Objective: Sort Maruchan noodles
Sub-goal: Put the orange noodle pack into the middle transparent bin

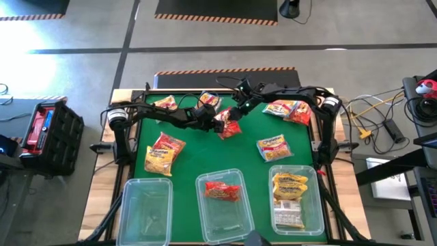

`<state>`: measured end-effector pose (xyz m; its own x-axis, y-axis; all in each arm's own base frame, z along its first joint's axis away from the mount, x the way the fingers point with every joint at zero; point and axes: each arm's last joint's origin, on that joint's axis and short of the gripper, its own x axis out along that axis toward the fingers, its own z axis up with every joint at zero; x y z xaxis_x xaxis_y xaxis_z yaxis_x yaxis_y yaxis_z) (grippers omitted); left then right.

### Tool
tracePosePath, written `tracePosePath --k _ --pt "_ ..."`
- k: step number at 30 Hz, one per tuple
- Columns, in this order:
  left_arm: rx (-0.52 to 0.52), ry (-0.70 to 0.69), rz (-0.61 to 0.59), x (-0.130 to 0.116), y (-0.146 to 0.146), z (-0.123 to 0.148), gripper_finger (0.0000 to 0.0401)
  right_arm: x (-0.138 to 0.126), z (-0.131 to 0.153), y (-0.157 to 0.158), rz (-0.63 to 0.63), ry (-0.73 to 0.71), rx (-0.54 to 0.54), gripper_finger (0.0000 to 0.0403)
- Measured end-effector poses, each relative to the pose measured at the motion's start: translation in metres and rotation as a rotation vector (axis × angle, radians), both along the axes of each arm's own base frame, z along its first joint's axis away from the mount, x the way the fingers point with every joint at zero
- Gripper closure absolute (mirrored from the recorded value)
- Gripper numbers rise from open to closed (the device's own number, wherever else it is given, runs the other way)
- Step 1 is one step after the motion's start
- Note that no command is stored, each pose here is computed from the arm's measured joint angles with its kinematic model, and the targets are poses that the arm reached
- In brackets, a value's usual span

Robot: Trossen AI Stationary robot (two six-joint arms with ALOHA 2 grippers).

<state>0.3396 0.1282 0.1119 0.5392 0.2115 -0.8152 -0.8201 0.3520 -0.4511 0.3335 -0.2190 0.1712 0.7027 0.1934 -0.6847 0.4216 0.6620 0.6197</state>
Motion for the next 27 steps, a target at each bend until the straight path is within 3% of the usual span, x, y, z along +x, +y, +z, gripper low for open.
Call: tracePosePath --k 10,20,27 --pt "-0.003 -0.006 0.013 0.0 0.0 0.0 0.017 0.007 -0.005 0.005 0.014 -0.008 -0.011 0.0175" --pt "0.009 -0.022 0.014 -0.001 0.0 0.005 0.017 0.006 -0.006 0.005 0.016 -0.007 -0.014 0.0257" --pt "0.048 -0.045 -0.023 -0.006 -0.003 0.027 0.017 0.005 -0.005 0.006 0.048 -0.01 -0.012 0.0306"
